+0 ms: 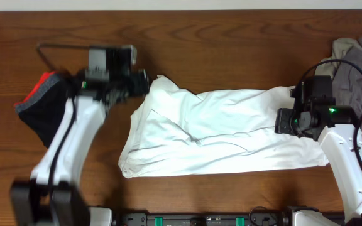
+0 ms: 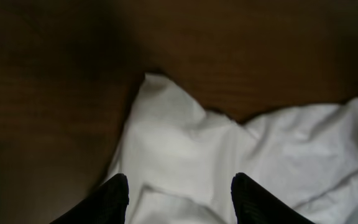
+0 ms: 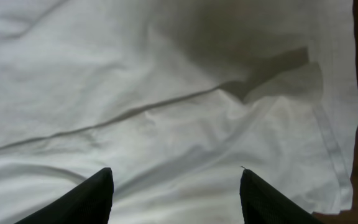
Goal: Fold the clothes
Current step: 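Release the shirt and lift both grippers away to the sides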
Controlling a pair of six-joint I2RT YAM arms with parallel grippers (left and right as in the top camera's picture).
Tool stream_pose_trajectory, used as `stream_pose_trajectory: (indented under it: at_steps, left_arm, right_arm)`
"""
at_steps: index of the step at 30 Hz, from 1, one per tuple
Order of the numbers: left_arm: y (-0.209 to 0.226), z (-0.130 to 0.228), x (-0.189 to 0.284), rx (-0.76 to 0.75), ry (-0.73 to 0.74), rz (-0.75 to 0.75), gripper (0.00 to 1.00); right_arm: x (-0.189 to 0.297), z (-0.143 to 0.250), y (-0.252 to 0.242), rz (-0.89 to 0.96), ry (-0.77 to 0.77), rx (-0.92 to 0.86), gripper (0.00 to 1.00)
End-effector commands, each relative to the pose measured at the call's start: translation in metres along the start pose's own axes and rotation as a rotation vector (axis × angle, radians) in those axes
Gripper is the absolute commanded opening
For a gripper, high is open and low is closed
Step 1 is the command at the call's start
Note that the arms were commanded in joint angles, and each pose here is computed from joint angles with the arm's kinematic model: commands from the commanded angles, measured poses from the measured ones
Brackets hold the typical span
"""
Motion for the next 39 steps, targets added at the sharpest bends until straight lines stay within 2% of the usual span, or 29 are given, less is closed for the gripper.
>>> stream_pose_trajectory:
  at_steps: [1, 6, 9, 16, 18, 21, 23, 29, 32, 39]
  left_arm:
    - [0.006, -0.018, -0.030, 0.023, 0.058, 0.047, 0.56]
    - [0.028, -0.026, -0.083, 0.076, 0.147, 0.059, 0.57]
    - [0.035, -0.021, -0.108, 0.106, 0.201, 0.117, 0.57]
    - [0.043, 0.001, -0.135, 0.151, 0.298, 0.155, 0.55]
    - [0.039, 0.003, -0.134, 0.156, 0.311, 0.189, 0.49]
    - [0.033, 0.004, -0.132, 0.144, 0.321, 0.241, 0.22]
    - [0.031, 0.004, -0.130, 0.149, 0.324, 0.260, 0.12]
    - [0.019, -0.001, -0.116, 0.122, 0.318, 0.319, 0.07]
    - [0.017, 0.002, -0.107, 0.112, 0.337, 0.316, 0.07]
    - [0.028, 0.027, -0.095, 0.149, 0.460, 0.210, 0.06]
  right_arm:
    - [0.007, -0.001, 0.004, -0.016, -0.009, 0.025, 0.64]
    - [0.007, 0.002, 0.004, -0.014, 0.006, 0.033, 0.63]
    - [0.007, 0.002, 0.004, -0.014, 0.007, 0.032, 0.63]
    - [0.007, 0.001, 0.004, -0.015, 0.004, 0.032, 0.64]
    - [0.007, 0.001, 0.004, -0.015, 0.002, 0.032, 0.64]
    - [0.007, 0.000, 0.004, -0.015, -0.002, 0.032, 0.63]
    - [0.007, -0.001, 0.004, -0.015, -0.008, 0.032, 0.63]
    - [0.007, -0.014, 0.003, -0.010, -0.073, 0.025, 0.61]
    - [0.009, -0.031, -0.005, -0.014, -0.158, -0.047, 0.58]
    - [0.011, -0.077, -0.035, -0.081, -0.349, -0.124, 0.63]
Point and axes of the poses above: each gripper's point midway between its finger pads, its own x axis back along the fingers, its own y axis along the line the jaws close on, z = x × y, the point moved 5 cm from there along x, back along the fingers, and after that the axes turned 2 degrees about x, right-handed, at the moved point
